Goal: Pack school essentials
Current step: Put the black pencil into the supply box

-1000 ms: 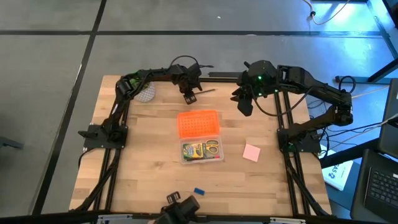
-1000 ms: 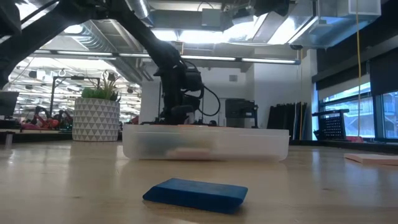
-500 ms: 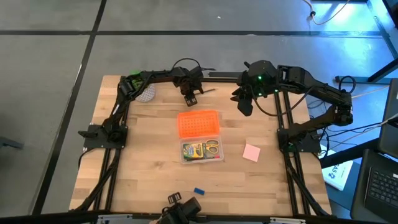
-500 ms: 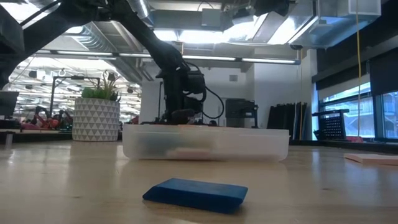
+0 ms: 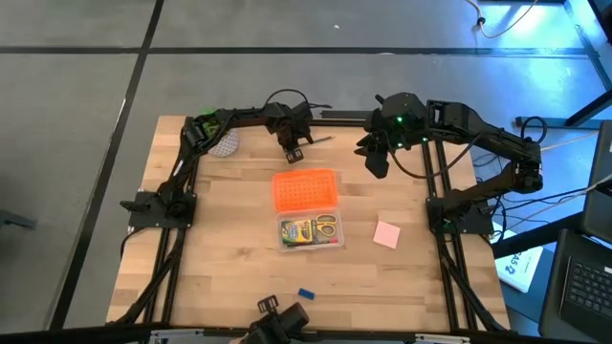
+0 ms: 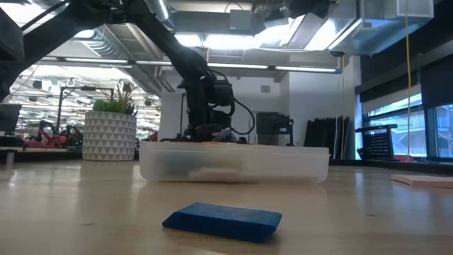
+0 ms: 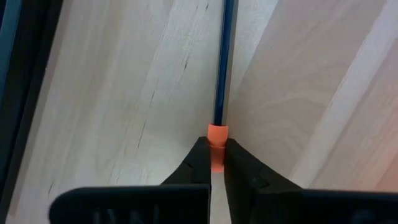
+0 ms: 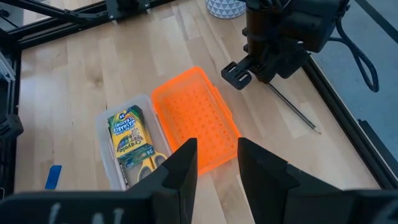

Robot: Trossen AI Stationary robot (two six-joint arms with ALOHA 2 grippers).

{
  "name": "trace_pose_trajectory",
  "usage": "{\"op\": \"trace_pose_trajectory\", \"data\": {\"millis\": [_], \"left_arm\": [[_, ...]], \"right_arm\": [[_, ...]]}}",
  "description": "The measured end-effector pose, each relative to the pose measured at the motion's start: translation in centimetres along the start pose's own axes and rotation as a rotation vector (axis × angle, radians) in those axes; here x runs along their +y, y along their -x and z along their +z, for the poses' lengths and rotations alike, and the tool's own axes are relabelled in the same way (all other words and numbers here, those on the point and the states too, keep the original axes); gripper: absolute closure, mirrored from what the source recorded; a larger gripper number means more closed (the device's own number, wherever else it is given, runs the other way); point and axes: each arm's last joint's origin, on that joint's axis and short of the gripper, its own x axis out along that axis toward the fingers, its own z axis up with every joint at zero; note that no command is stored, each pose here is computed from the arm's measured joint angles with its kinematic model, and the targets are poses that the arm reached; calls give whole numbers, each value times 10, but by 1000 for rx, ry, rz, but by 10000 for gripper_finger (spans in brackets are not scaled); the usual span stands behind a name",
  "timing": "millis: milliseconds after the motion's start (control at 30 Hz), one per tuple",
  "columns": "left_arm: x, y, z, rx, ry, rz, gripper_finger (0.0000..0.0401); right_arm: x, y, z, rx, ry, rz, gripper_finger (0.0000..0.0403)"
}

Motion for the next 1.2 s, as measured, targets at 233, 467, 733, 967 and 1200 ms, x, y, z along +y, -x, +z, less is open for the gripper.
{"op": "trace_pose_trajectory", "data": {"millis": [233, 467, 733, 967, 1200], "left_arm": [[0, 3, -1, 19, 13, -4, 391], [-4, 22, 2, 85, 21, -11, 391], [-23, 53, 12, 141, -8, -27, 392], [-53, 80, 19, 157, -45, -38, 389], [-89, 104, 19, 204, -42, -38, 389]], "right_arm": [[0, 0, -1, 8, 0, -1, 286], [0, 0, -2, 23, -1, -2, 286], [0, 1, -6, 56, -3, 12, 286], [2, 16, -15, 88, -3, 30, 286], [8, 41, -24, 46, 18, 57, 286]]}}
